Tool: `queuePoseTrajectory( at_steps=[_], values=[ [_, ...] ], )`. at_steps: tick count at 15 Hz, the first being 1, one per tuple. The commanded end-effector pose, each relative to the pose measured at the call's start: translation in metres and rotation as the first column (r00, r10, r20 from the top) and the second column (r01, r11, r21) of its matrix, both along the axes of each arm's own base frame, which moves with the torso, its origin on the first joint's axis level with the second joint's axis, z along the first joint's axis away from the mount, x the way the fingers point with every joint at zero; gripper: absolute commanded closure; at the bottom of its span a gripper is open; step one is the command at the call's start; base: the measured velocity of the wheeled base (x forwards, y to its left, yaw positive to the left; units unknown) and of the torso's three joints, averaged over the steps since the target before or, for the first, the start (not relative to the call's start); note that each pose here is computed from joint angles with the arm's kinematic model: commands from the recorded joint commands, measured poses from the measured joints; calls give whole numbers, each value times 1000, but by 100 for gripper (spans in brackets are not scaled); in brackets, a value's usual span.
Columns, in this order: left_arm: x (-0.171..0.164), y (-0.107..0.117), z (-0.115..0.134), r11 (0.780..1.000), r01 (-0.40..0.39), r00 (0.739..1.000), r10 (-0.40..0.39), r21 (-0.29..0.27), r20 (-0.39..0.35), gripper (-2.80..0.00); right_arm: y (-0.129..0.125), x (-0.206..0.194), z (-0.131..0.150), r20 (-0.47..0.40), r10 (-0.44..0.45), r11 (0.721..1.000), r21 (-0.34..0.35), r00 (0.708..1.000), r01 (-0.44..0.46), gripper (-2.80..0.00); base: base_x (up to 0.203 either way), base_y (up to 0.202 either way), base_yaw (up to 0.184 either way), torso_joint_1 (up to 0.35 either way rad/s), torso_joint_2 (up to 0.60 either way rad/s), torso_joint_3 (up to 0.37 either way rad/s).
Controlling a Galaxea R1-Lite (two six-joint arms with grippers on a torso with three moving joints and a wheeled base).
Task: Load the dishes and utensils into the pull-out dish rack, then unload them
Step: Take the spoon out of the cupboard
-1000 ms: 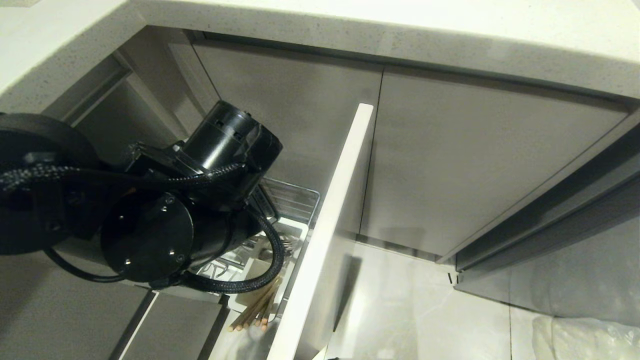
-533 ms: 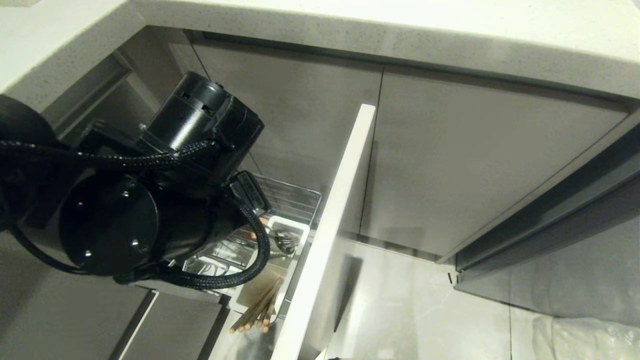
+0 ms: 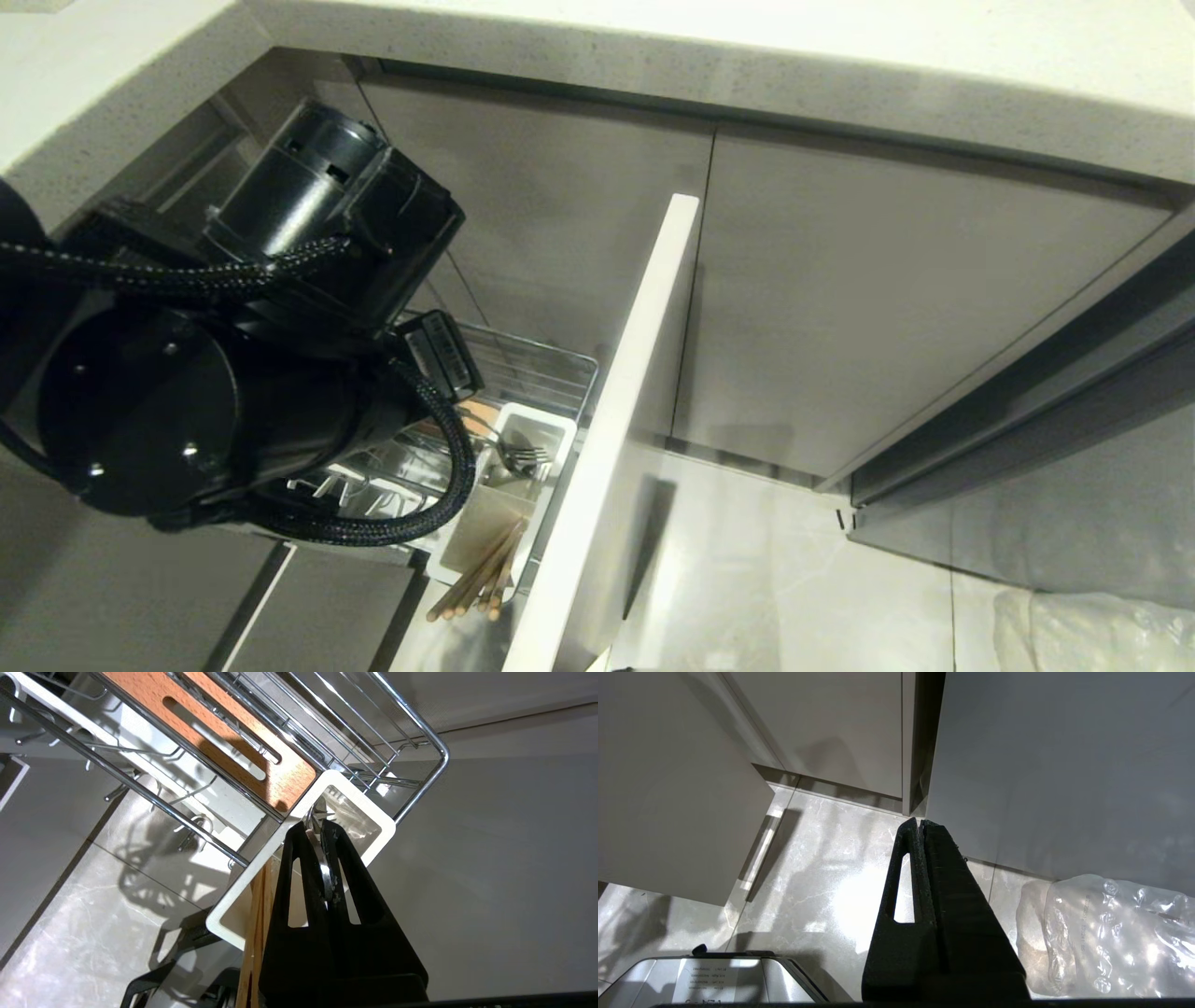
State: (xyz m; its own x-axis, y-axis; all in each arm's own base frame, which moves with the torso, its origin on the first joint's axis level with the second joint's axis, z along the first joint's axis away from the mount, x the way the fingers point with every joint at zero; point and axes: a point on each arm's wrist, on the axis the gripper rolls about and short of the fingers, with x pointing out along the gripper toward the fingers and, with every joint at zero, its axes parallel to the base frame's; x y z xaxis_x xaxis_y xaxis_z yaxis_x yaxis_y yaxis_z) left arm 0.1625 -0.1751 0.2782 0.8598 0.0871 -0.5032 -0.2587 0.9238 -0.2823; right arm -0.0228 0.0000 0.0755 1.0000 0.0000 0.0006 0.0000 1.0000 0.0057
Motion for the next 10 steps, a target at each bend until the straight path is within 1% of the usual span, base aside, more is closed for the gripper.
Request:
queuePoseTrajectory(
  at_steps=[1, 6, 9, 10],
  values=[
    [-4, 3, 4, 1000, 1, 1000, -1, -11, 11, 0, 0, 0, 0, -1, 0, 1000, 0, 1000, 0, 0, 0, 0, 0, 0, 0, 0],
    [-17, 13, 17, 999, 28, 999, -26, -37, 46, 0, 0, 0, 0, -1, 0, 1000, 0, 1000, 0, 0, 0, 0, 0, 0, 0, 0],
    [-23, 20, 27, 998, 31, 997, -26, -55, 78, 0, 0, 0, 0, -1, 0, 1000, 0, 1000, 0, 0, 0, 0, 0, 0, 0, 0],
    [-24, 21, 29, 998, 34, 996, -30, -51, 82, 0, 0, 0, 0, -1, 0, 1000, 0, 1000, 0, 0, 0, 0, 0, 0, 0, 0]
  ],
)
